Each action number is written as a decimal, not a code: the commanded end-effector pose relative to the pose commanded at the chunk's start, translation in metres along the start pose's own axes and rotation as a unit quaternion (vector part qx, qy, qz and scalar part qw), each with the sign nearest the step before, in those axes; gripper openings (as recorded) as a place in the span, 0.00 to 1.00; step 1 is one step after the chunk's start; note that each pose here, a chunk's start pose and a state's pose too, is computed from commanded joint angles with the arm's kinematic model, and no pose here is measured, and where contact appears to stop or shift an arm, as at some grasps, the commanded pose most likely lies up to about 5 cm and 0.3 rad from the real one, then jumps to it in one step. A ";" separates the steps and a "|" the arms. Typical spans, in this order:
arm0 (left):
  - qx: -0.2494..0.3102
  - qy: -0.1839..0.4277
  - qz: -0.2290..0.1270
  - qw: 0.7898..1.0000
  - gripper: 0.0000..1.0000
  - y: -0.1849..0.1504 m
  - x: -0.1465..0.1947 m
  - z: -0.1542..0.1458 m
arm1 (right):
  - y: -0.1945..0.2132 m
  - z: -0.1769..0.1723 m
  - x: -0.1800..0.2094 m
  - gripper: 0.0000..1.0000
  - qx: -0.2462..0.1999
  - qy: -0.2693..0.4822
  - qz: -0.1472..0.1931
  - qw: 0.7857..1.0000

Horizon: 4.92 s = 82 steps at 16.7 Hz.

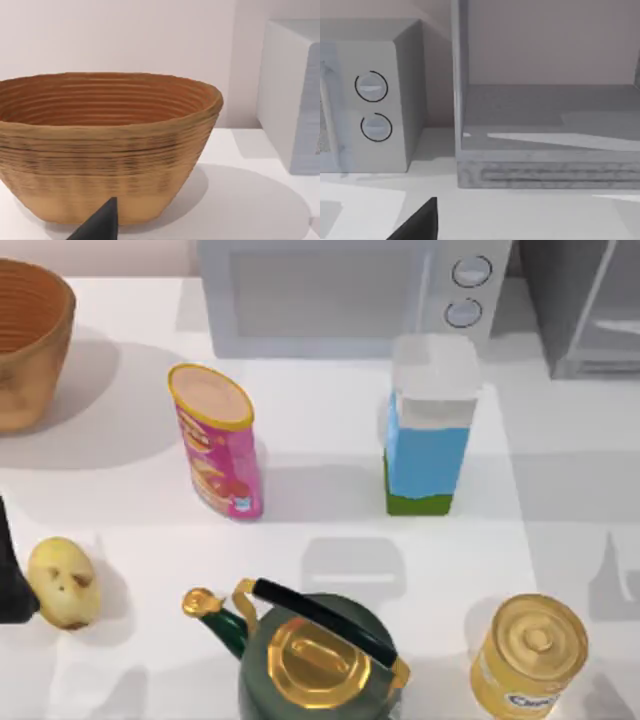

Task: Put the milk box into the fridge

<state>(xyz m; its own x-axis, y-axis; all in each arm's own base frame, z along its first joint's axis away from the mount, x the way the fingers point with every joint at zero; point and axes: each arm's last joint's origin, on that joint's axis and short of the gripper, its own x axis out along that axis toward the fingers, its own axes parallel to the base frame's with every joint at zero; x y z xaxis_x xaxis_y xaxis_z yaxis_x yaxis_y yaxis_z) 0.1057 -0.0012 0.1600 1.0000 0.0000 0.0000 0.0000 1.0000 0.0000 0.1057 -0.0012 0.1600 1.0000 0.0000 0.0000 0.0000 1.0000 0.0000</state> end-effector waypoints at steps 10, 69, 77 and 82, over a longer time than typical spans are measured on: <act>0.000 0.000 0.000 1.000 1.00 0.000 0.000 0.000 | 0.023 0.043 0.019 1.00 0.014 -0.039 0.051 0.998; 0.000 0.000 0.000 1.000 1.00 0.000 0.000 0.000 | 0.236 -0.100 0.195 0.02 0.001 0.051 -0.005 0.999; 0.000 0.000 0.000 1.000 1.00 0.000 0.000 0.000 | 0.236 -0.100 0.195 0.00 0.001 0.051 -0.005 0.999; 0.000 0.000 0.000 1.000 1.00 0.000 0.000 0.000 | 0.242 -0.082 0.196 0.00 0.006 0.050 0.004 0.999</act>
<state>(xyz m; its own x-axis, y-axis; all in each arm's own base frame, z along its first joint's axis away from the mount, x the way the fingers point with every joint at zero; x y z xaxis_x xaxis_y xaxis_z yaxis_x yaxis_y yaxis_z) 0.1057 -0.0012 0.1600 1.0000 0.0000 0.0000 0.0000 1.0000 0.0000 0.3015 0.2410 0.0777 0.9950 0.0095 -0.0993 -0.0083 0.9999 0.0129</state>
